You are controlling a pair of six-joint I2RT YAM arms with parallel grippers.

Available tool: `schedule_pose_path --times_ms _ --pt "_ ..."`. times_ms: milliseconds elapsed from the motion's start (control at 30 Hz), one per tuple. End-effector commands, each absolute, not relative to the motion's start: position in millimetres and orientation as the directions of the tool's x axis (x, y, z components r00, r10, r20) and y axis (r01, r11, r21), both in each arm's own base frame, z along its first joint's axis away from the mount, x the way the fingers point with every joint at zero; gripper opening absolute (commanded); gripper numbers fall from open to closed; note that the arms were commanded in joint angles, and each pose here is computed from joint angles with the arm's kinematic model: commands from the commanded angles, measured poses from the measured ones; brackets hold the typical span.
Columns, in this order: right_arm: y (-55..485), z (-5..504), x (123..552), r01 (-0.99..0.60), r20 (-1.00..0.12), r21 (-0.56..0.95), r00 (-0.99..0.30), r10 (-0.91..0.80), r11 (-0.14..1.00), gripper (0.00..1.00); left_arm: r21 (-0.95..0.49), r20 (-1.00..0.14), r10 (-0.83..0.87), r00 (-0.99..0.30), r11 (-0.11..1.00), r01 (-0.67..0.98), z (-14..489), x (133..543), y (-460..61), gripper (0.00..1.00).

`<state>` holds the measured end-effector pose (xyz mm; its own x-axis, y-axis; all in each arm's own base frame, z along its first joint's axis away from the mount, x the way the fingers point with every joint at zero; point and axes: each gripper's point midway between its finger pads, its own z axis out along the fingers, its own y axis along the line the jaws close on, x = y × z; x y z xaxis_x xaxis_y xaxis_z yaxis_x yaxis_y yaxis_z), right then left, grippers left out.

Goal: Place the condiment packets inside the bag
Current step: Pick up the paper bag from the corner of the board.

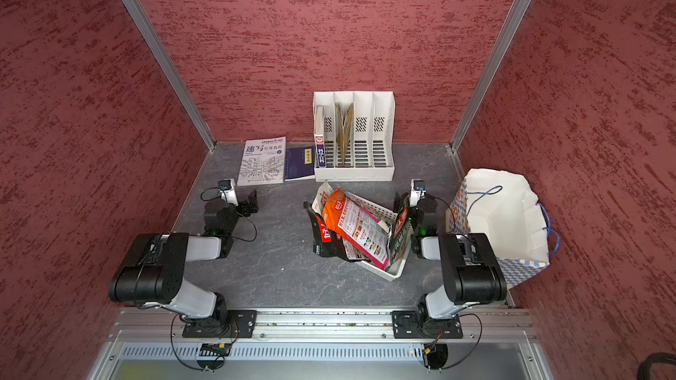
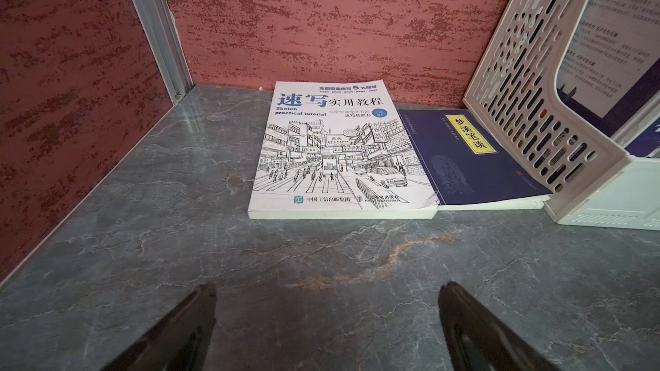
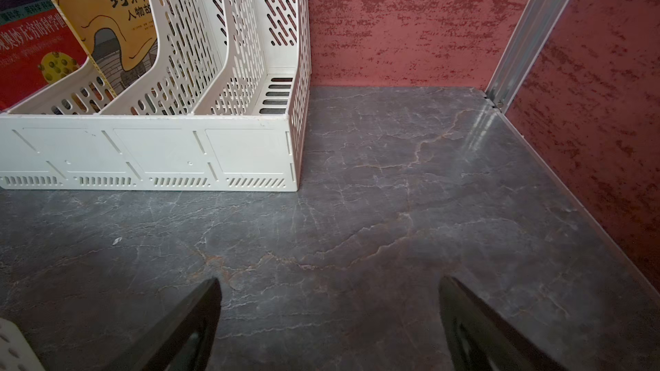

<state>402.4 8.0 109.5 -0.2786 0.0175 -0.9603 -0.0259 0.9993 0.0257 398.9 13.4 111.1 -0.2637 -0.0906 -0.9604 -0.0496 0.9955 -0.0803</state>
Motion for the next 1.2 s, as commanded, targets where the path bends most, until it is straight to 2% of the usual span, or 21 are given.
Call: schedule_pose_path --times_ms 0,733,800,900,967,1033,1167 --pt "8 116 406 -0.021 -0.965 0.033 -0.262 0.027 0.999 0.99 -0.086 -0.965 -0.094 -0.246 0.995 -0.042 117 401 12 1.0" --pt "8 116 406 -0.023 -0.964 0.034 -0.263 0.026 0.999 0.99 -0.09 -0.965 -0.097 -0.244 0.995 -0.04 117 401 12 1.0" --pt "9 118 406 -0.023 -0.964 0.033 -0.264 0.026 0.999 0.99 -0.097 -0.965 -0.113 -0.236 0.992 -0.078 128 400 19 1.0" --pt "7 147 411 -0.013 -0.955 0.034 -0.294 0.028 0.999 0.99 -0.107 -0.954 -0.16 -0.255 0.972 -0.209 158 397 40 1.0" --pt "1 172 412 0.05 -0.936 0.082 -0.339 0.095 0.995 0.99 -0.188 -0.924 -0.297 -0.243 0.902 -0.389 177 389 66 1.0" --pt "-2 191 410 0.098 -0.9 0.132 -0.406 0.161 0.986 0.99 -0.314 -0.847 -0.488 -0.212 0.78 -0.541 188 373 87 1.0" --pt "4 226 393 0.135 -0.837 0.209 -0.487 0.248 0.969 0.98 -0.538 -0.671 -0.68 -0.295 0.721 -0.438 208 368 65 1.0"
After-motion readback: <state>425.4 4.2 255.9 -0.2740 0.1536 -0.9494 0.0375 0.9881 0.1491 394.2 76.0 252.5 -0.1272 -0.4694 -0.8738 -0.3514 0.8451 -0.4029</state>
